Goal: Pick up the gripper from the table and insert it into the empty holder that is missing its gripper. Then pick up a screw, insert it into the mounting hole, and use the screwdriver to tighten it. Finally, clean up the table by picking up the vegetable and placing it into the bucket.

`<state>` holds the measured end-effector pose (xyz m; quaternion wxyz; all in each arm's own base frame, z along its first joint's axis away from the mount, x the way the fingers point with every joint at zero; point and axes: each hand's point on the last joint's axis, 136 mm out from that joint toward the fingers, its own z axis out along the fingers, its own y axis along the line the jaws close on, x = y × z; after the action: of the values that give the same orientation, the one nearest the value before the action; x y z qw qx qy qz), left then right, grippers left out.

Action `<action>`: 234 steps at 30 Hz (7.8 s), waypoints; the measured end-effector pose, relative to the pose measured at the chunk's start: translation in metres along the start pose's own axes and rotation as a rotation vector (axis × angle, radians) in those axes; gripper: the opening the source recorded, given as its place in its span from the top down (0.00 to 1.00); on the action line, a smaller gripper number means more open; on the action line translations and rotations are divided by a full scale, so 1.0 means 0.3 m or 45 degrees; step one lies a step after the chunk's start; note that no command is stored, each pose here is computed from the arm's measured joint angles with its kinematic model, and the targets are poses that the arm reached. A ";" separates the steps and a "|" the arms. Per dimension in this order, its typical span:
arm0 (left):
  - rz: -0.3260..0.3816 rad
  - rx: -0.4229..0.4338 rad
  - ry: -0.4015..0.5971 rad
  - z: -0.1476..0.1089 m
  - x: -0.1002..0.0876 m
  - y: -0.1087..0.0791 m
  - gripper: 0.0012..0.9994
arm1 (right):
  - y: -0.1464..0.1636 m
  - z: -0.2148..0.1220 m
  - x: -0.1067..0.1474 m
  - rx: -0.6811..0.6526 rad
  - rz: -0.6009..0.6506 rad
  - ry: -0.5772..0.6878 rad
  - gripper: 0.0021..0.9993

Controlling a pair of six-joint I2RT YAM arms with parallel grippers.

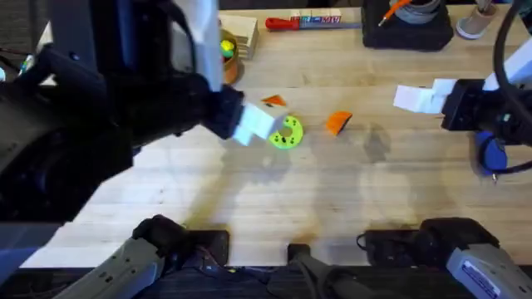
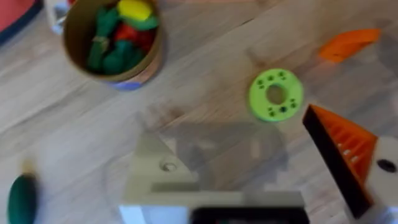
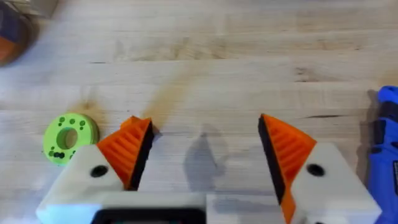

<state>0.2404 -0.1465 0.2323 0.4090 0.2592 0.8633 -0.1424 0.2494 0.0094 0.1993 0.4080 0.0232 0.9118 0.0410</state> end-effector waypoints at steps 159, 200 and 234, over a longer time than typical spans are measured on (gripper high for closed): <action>-0.039 0.566 -0.733 0.018 0.283 -0.279 0.01 | 0.733 0.032 0.246 -1.510 0.653 0.831 1.00; -0.083 0.461 -0.741 0.036 0.276 -0.227 0.01 | 0.892 0.053 0.214 -1.530 0.748 0.791 1.00; -0.123 0.416 -0.737 0.044 0.275 -0.203 0.01 | 1.033 0.085 0.255 -1.335 0.914 0.618 1.00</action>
<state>0.1705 -0.1756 0.1616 0.5829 0.2288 0.6884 -0.3660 0.2202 0.3253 0.1547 0.1103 0.1136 0.7728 0.6146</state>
